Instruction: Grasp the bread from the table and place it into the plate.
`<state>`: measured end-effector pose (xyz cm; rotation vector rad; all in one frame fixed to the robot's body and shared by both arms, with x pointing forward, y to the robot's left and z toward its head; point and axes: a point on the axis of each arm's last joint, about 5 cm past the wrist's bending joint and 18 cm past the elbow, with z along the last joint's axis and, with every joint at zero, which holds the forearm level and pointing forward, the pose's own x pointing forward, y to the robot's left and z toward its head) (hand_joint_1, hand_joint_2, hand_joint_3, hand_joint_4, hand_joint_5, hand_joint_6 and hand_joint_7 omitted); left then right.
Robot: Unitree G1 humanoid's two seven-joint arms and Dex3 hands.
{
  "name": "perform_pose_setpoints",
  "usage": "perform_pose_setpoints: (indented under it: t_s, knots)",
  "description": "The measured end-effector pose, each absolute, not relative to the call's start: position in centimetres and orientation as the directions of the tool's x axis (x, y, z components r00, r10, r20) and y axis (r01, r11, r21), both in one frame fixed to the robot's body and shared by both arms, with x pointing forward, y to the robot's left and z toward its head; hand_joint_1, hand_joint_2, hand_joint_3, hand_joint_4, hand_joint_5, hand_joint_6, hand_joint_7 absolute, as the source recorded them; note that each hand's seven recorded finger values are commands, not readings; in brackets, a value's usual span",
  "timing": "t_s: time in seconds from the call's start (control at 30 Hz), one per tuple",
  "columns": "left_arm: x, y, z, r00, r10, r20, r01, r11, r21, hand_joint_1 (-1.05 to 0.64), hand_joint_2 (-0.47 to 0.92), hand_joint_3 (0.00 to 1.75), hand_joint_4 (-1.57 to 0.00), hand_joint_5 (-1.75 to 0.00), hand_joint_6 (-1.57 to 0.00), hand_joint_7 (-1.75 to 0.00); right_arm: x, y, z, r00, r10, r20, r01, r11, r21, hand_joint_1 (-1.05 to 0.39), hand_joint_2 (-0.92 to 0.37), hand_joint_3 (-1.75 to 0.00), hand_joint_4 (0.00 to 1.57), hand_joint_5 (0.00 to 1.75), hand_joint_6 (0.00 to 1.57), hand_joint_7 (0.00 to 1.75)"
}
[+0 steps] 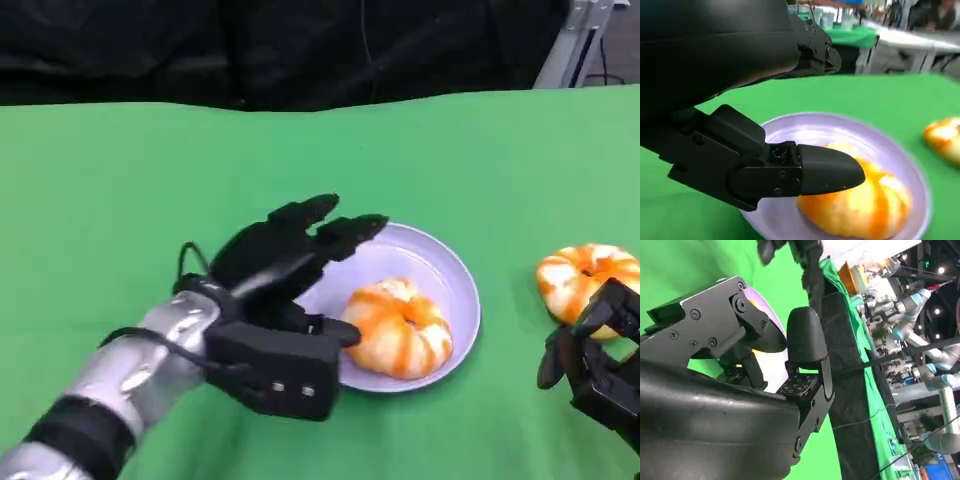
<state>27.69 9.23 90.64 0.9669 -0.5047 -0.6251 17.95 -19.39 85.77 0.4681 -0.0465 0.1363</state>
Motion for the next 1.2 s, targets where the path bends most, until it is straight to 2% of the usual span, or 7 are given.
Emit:
perform_pose_setpoints:
  t_s: [0.27, 0.4, 0.43, 0.5, 0.57, 1.0, 1.2]
  knots:
    - [25.8, 13.8, 89.8, 0.757, -0.638, 0.138, 0.462, 0.673, 0.578, -0.32, 0.92, 0.36, -0.88, -0.28, -0.83, -0.17, 18.0, -19.4, 85.7, 0.99, 0.123, 0.067, -0.141, 0.882, 0.449, -0.09, -0.59, -1.13, 0.82, 1.75, 0.73, 1.58]
    - [24.8, 16.1, 89.1, 0.785, -0.597, 0.166, 0.545, 0.792, 0.274, -0.1, 0.71, 0.92, -0.83, -1.13, -1.22, -0.2, 17.9, -19.4, 85.7, 0.99, 0.123, 0.064, -0.138, 0.882, 0.451, -0.09, -0.58, -1.13, 0.82, 1.75, 0.72, 1.58]
    - [24.5, 16.6, 88.7, 0.793, -0.585, 0.167, 0.56, 0.809, 0.178, -0.09, 0.63, 1.06, -0.82, -1.25, -1.21, -0.33, 17.9, -19.4, 85.7, 0.991, 0.122, 0.063, -0.137, 0.882, 0.45, -0.09, -0.58, -1.13, 0.82, 1.75, 0.72, 1.58]
    - [23.8, 17.7, 87.9, 0.807, -0.567, 0.165, 0.576, 0.818, -0.006, -0.05, 0.48, 1.36, -0.89, -1.5, -1.03, -1.02, 17.9, -19.5, 85.7, 0.991, 0.122, 0.064, -0.137, 0.883, 0.449, -0.09, -0.59, -1.13, 0.81, 1.75, 0.72, 1.57]
    - [23.1, 18.6, 86.9, 0.819, -0.554, 0.146, 0.573, 0.803, -0.165, -0.05, 0.44, 1.43, -0.91, -1.61, -0.98, -1.28, 17.9, -19.5, 85.8, 0.99, 0.122, 0.064, -0.138, 0.883, 0.448, -0.09, -0.59, -1.13, 0.81, 1.75, 0.72, 1.57]
    - [20.3, 21.5, 83.1, 0.792, -0.607, 0.063, 0.495, 0.577, -0.65, -0.21, 0.66, 0.73, -0.87, -1.75, -0.79, -1.74, 18.0, -19.7, 85.8, 0.991, 0.119, 0.066, -0.137, 0.883, 0.45, -0.09, -0.59, -1.14, 0.81, 1.75, 0.71, 1.58]
    - [19.9, 21.9, 81.8, 0.787, -0.614, 0.055, 0.458, 0.523, -0.719, -0.21, 0.68, 0.71, -0.86, -1.75, -0.77, -1.74, 18.0, -19.6, 85.8, 0.991, 0.12, 0.065, -0.137, 0.882, 0.45, -0.09, -0.59, -1.14, 0.81, 1.75, 0.71, 1.58]
